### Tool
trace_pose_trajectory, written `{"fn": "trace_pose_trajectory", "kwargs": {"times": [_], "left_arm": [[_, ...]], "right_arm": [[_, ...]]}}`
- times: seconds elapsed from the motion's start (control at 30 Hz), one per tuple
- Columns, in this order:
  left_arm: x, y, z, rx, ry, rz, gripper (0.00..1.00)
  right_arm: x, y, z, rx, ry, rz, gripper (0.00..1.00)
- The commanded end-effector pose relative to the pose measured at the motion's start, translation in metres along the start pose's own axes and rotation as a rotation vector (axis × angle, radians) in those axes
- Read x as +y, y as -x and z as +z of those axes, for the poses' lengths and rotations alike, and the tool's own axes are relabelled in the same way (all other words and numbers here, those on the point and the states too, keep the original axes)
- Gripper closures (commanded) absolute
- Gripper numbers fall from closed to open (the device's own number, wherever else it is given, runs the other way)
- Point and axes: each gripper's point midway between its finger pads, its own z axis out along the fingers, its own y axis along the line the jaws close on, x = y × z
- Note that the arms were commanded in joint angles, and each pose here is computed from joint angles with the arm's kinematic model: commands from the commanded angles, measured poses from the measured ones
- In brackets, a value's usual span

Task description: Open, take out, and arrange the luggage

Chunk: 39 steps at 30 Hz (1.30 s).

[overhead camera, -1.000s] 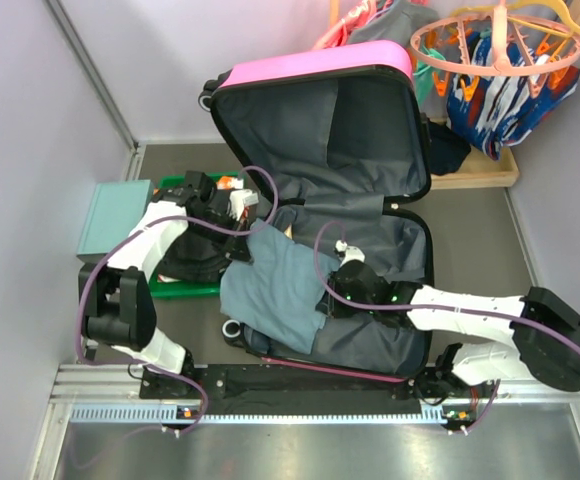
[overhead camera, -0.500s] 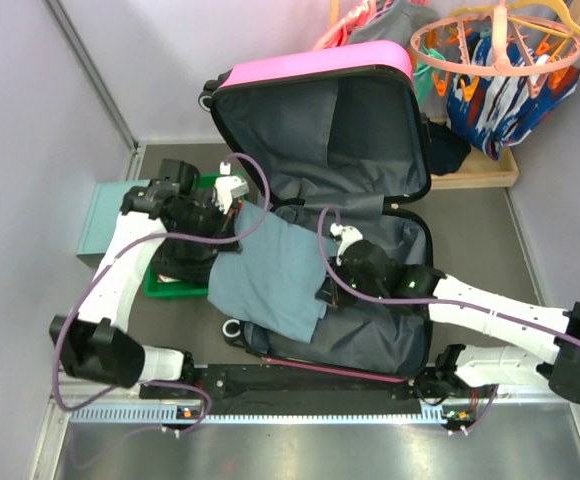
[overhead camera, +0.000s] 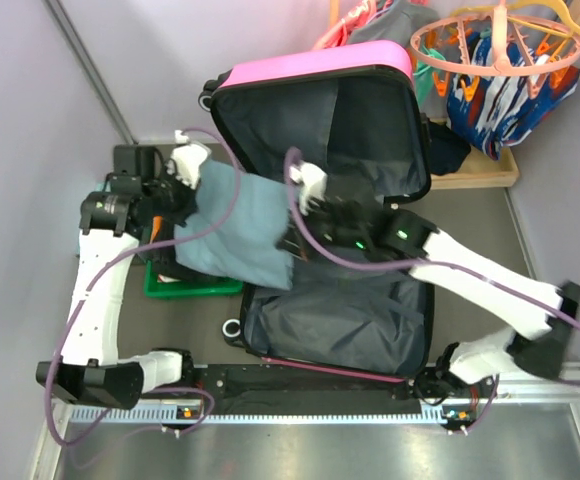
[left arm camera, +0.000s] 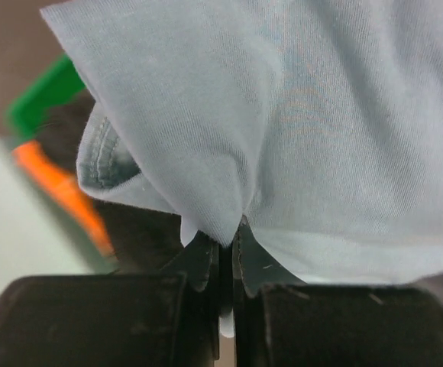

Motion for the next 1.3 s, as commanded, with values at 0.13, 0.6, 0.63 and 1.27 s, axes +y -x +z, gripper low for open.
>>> {"fn": "trace_pose_trajectory", "kwargs": {"times": [0.13, 0.6, 0.63, 1.27], "left_arm": [[0.137, -0.005, -0.014, -0.015, 0.395, -0.06, 1.0], [0.205, -0.076, 0.071, 0.199, 0.383, -0.174, 1.0], [0.208, -0.078, 0.075, 0.2, 0.389, -0.178, 1.0], [0.214, -0.068, 0.079, 0.164, 0.455, -0.142, 0.36]], "right_arm": [[0.029, 0.071, 0.098, -0.001, 0.2, -0.085, 1.0], [-0.067, 0.066, 0.215, 0.046, 0.063, 0.087, 1.0], [-0.072, 0.064, 0.221, 0.05, 0.052, 0.09, 1.0], [-0.102, 0.088, 0.143, -0.027, -0.265, -0.186, 0.35]]}}
